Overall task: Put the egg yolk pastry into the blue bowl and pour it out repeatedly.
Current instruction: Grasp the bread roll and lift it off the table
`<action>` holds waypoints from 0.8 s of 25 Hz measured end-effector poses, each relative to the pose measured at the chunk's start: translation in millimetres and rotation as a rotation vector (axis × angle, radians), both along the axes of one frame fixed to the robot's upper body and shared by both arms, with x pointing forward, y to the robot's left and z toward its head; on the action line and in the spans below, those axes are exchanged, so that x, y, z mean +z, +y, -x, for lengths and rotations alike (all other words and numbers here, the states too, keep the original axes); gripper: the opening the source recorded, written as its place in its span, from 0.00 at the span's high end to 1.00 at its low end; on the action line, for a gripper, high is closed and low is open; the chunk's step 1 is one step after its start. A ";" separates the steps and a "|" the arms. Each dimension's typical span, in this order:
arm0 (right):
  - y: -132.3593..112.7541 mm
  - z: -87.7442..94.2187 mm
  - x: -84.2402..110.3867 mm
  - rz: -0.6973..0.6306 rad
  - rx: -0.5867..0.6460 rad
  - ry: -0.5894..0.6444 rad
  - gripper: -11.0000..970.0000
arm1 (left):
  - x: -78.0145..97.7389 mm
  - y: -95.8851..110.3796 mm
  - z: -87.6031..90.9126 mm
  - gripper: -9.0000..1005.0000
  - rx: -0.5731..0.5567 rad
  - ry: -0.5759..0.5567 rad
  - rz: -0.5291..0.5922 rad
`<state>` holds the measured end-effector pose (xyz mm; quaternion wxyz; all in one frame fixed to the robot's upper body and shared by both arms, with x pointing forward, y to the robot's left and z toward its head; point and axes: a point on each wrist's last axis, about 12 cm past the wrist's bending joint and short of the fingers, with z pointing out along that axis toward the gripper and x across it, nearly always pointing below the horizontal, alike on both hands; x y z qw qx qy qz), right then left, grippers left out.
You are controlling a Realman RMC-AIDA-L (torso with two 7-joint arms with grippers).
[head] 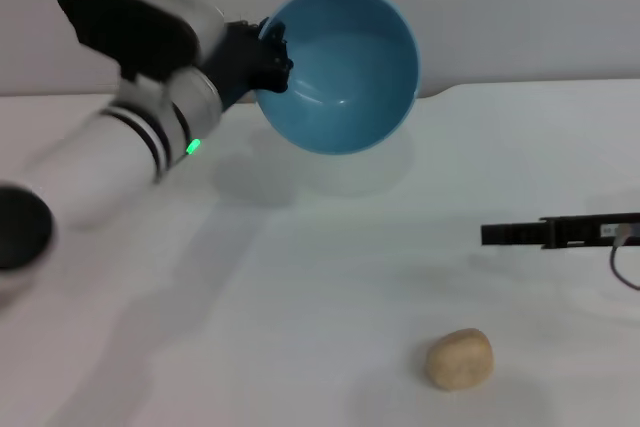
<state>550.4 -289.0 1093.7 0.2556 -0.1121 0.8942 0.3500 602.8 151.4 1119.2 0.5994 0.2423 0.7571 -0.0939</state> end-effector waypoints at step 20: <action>62.2 -6.7 10.2 0.308 0.360 0.193 0.43 | -12.2 20.6 -38.3 0.98 -0.032 0.646 -0.160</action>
